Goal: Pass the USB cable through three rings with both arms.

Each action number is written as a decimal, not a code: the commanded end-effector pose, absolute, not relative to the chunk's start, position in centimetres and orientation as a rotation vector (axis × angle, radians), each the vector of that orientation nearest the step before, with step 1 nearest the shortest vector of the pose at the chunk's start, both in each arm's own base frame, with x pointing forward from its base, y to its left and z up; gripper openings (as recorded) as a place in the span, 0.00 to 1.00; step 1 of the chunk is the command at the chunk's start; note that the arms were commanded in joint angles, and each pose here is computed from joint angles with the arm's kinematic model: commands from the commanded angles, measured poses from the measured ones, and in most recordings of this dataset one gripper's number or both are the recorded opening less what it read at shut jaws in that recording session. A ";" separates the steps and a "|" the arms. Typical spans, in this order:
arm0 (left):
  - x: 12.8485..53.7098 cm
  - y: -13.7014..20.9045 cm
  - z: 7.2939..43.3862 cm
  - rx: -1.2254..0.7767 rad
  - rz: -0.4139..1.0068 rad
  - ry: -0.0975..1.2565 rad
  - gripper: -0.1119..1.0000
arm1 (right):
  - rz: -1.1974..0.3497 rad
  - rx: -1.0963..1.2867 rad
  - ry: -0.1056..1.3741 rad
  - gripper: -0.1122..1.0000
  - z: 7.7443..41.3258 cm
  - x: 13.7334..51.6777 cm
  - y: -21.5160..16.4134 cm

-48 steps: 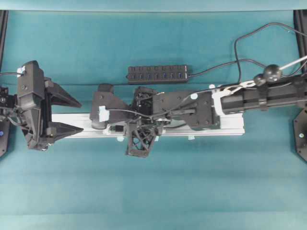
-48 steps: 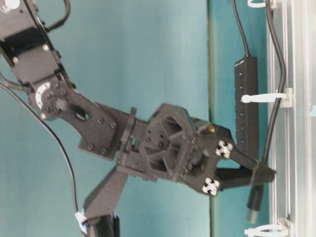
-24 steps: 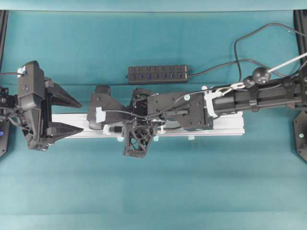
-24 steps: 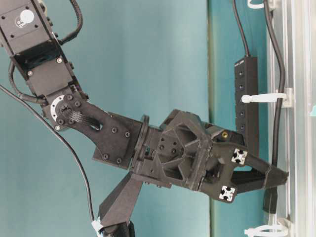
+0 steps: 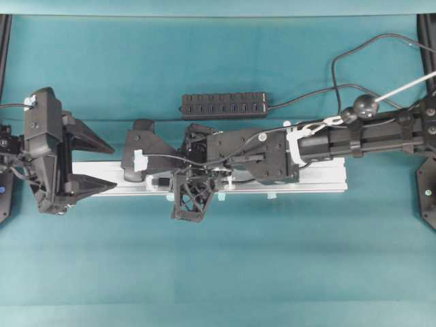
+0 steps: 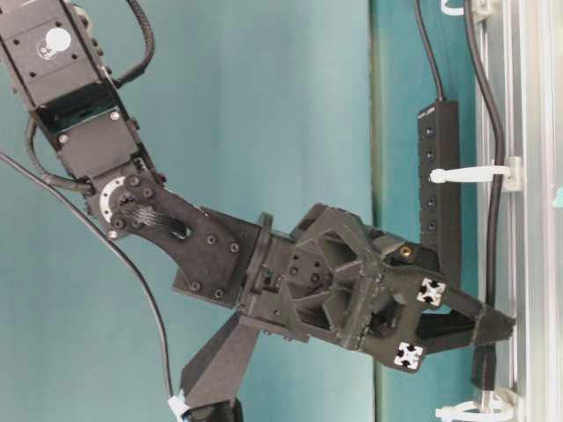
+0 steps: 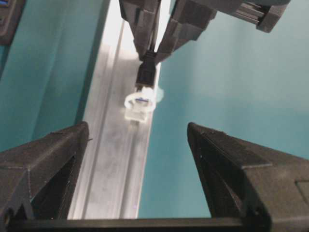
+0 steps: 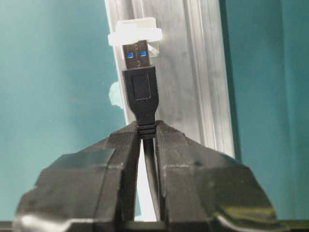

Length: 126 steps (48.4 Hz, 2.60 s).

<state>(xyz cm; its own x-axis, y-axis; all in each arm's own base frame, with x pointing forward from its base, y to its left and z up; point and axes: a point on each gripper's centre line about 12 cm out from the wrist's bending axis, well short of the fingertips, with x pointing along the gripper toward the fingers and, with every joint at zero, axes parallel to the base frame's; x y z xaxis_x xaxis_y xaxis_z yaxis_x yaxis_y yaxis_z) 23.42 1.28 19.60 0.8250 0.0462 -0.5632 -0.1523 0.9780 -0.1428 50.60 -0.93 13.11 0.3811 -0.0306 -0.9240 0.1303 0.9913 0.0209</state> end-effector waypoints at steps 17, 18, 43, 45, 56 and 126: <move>22.8 1.2 20.1 -0.184 0.103 0.571 0.89 | -0.099 0.101 1.099 0.04 14.0 52.2 -1.1; 22.8 1.2 20.1 -0.184 0.103 0.572 0.89 | -0.098 0.101 1.096 0.04 14.1 52.3 -1.1; 22.7 1.2 19.9 -0.184 0.102 0.577 0.89 | -0.093 0.110 1.029 0.04 14.3 53.3 -1.0; 22.8 1.2 19.9 -0.183 0.102 0.579 0.89 | -0.093 0.115 1.024 0.04 14.4 53.3 -1.0; 23.1 0.9 18.9 -0.181 0.091 0.579 0.88 | -0.091 0.135 1.029 0.04 14.2 53.1 -0.9; 28.4 1.0 12.6 -0.164 0.084 0.659 0.80 | -0.088 0.150 1.007 0.04 14.3 53.3 -0.8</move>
